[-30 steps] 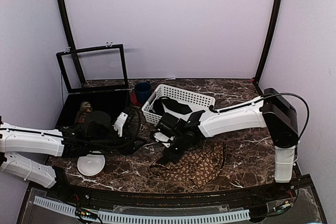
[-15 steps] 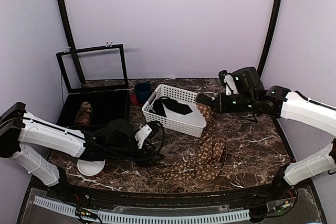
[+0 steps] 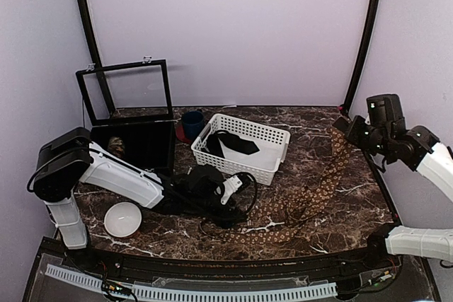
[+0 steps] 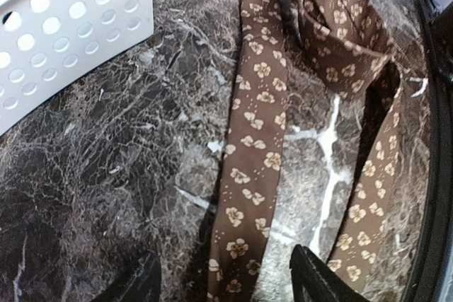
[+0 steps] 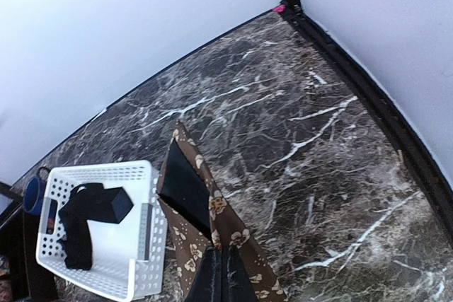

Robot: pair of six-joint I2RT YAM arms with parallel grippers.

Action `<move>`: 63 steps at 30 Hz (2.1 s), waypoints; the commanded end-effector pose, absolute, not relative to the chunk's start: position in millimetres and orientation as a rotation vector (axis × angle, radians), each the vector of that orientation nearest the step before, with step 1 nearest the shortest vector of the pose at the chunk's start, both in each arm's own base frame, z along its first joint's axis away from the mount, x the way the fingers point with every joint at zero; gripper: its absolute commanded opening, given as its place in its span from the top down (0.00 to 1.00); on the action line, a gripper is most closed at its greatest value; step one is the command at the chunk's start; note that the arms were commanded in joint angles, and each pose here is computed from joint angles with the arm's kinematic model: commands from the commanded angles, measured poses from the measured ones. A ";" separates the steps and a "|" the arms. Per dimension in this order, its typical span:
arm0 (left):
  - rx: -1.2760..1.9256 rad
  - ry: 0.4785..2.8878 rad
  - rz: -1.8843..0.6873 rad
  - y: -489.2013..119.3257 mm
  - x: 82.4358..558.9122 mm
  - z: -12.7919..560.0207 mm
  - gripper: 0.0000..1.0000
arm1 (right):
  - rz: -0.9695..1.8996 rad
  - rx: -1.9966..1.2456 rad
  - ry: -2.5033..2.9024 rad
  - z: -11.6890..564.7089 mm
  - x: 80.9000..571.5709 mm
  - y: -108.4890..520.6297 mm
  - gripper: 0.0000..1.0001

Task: Roll the ties
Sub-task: Flatten out the tie at the center of the board.

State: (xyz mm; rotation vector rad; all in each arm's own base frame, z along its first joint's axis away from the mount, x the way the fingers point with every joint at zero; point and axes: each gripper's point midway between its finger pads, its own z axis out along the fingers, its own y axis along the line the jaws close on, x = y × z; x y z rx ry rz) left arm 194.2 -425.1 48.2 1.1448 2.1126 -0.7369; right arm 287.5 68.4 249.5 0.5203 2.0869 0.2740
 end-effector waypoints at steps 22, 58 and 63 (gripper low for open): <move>0.496 2.107 -0.183 -228.2 269.5 160.0 1.00 | -0.051 0.938 2.024 200.9 264.3 -14.3 1.00; 1.312 1.682 -0.868 -362.1 194.6 237.4 1.00 | 1.075 0.193 2.157 159.1 273.3 160.1 0.18; 1.484 1.677 -0.896 -415.8 185.0 204.9 0.99 | 1.073 0.131 2.199 155.3 272.1 172.6 0.25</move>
